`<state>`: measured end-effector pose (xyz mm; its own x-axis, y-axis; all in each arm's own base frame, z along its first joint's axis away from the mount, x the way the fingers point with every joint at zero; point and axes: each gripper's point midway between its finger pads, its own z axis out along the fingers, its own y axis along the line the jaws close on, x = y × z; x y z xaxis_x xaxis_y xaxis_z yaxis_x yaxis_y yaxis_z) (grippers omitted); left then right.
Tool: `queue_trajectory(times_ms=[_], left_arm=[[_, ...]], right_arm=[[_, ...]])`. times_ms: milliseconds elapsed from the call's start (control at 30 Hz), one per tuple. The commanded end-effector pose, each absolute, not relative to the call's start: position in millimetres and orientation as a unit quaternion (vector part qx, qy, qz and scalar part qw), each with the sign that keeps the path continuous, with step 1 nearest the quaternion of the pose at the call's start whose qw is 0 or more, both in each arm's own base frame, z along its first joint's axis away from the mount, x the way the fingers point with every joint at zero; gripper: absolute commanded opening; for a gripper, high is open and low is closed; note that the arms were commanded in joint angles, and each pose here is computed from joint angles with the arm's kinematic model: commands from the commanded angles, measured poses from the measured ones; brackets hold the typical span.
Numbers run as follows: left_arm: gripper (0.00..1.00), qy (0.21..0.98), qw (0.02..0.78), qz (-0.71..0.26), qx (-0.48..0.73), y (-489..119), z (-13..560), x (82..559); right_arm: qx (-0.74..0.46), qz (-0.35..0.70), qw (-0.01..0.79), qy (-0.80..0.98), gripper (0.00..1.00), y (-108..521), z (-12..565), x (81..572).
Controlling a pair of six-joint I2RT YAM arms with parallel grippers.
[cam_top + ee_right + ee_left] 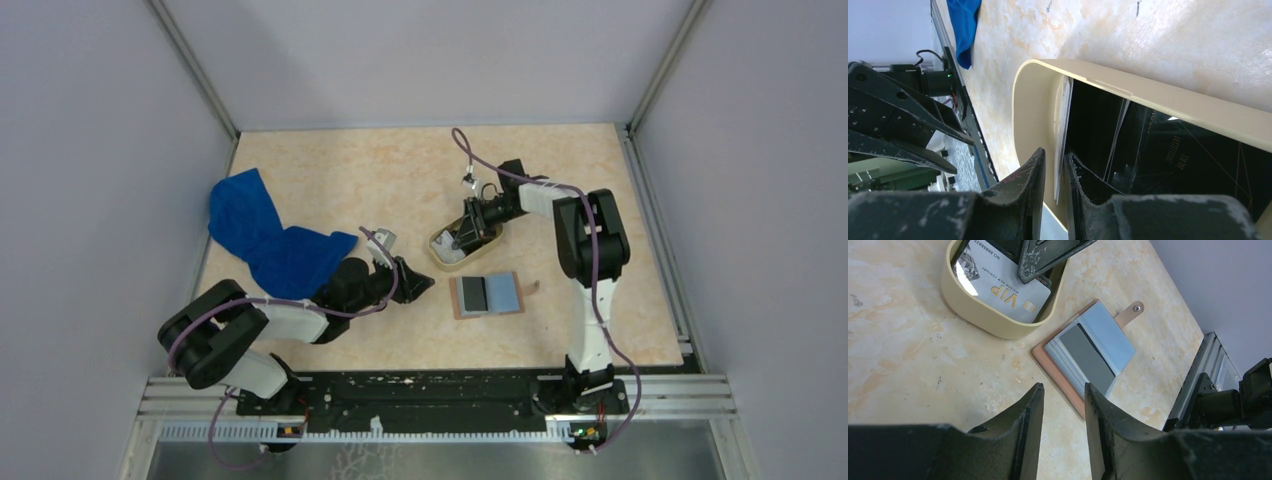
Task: Put the credit cards into the card holder
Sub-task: Pick up the credit card from the storage box.
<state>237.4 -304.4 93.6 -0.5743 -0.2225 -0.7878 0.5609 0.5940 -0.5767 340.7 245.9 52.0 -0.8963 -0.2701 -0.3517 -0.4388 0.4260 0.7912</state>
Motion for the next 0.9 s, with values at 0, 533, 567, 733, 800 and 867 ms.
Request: queue_trajectory(times_ms=[0,533,567,733,800,867], left_arm=[[0.42,0.764,0.453,-0.447,0.110,-304.3,97.0,236.8],[0.42,0.764,0.452,-0.447,0.109,-303.6,97.0,237.1],[0.42,0.763,0.453,-0.448,0.109,-303.8,97.3,237.0],[0.42,0.764,0.452,-0.448,0.108,-303.6,96.7,236.7],[0.42,0.763,0.452,-0.449,0.109,-303.8,97.1,236.5],[0.42,0.763,0.452,-0.449,0.109,-303.9,97.2,236.5]], right_arm=[[-0.226,0.513,0.123,0.819,0.19,246.5,84.7,352.4],[-0.216,0.519,0.123,0.818,0.15,240.4,85.7,354.0],[-0.215,0.519,0.123,0.818,0.15,239.9,85.8,354.2],[-0.213,0.520,0.123,0.818,0.11,238.5,86.1,354.5],[-0.212,0.520,0.122,0.818,0.09,238.3,85.8,354.4],[-0.212,0.520,0.122,0.818,0.07,238.3,85.7,354.4]])
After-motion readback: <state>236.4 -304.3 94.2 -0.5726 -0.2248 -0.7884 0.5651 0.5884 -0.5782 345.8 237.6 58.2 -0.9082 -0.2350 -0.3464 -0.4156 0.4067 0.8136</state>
